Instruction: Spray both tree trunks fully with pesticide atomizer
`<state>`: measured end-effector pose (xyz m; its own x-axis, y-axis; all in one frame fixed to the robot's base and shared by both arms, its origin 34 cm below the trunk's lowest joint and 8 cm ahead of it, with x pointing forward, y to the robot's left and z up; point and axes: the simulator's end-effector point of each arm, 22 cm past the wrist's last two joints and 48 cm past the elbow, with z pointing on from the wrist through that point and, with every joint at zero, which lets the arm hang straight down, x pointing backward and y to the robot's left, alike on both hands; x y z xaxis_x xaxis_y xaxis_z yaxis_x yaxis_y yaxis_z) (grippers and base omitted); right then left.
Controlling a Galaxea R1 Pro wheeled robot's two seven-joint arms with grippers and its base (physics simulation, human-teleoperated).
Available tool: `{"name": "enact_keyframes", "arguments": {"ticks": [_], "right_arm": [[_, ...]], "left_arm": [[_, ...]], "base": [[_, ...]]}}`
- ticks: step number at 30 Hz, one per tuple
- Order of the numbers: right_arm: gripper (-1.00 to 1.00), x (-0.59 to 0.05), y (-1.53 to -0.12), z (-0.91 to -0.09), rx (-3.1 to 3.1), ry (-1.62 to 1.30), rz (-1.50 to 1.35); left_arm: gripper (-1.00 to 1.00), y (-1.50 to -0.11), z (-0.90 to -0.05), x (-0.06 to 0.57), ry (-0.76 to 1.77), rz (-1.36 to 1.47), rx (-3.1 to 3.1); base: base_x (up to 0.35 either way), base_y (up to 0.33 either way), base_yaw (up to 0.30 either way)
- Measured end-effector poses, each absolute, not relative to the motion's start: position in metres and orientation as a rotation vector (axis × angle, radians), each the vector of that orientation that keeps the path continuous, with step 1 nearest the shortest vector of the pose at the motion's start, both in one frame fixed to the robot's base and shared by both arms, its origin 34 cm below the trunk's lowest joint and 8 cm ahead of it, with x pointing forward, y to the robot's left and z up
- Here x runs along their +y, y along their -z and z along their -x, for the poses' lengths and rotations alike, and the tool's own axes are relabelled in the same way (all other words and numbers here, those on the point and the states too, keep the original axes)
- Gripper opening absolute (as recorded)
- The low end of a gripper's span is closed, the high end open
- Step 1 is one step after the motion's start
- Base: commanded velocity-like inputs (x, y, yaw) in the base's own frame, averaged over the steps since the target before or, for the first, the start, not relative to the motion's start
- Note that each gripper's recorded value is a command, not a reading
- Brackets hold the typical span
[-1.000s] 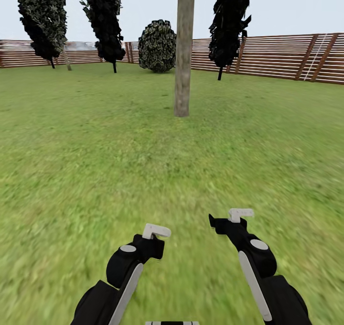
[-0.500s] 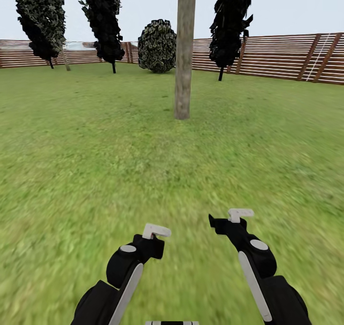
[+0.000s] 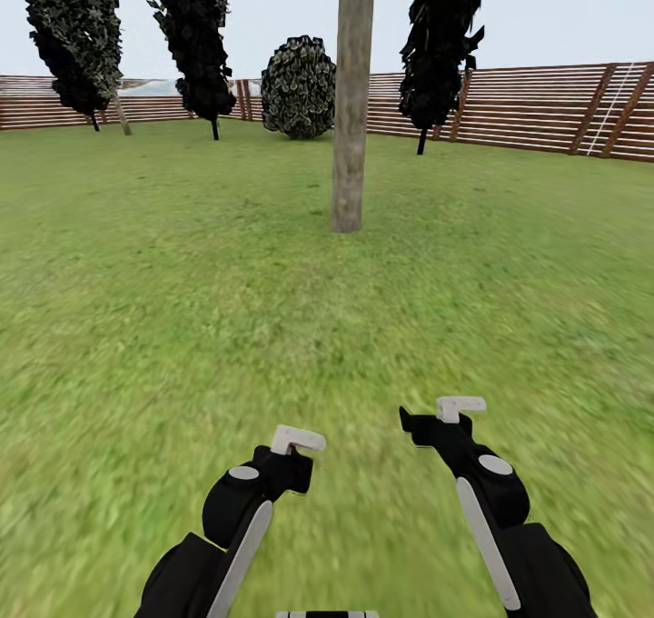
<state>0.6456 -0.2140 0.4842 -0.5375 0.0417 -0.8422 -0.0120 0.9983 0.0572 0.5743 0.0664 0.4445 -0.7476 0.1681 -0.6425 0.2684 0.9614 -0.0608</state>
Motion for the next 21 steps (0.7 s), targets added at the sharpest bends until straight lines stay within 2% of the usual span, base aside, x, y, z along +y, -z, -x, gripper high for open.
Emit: {"name": "enact_keyframes", "arguments": {"ticks": [14,21], "right_arm": [[1.0,-0.231,-0.484,-0.647,2.147,-0.049,-0.056],[1.0,-0.225,-0.482,-0.646,2.163,-0.134,-0.034]], "left_arm": [[-1.0,-0.444,-0.575,0.066,0.195,-0.306,2.429],[-1.0,-0.444,-0.574,0.066,0.197,-0.307,2.429]], "base": [[0.335,0.0,0.0],[0.335,0.0,0.0]]}}
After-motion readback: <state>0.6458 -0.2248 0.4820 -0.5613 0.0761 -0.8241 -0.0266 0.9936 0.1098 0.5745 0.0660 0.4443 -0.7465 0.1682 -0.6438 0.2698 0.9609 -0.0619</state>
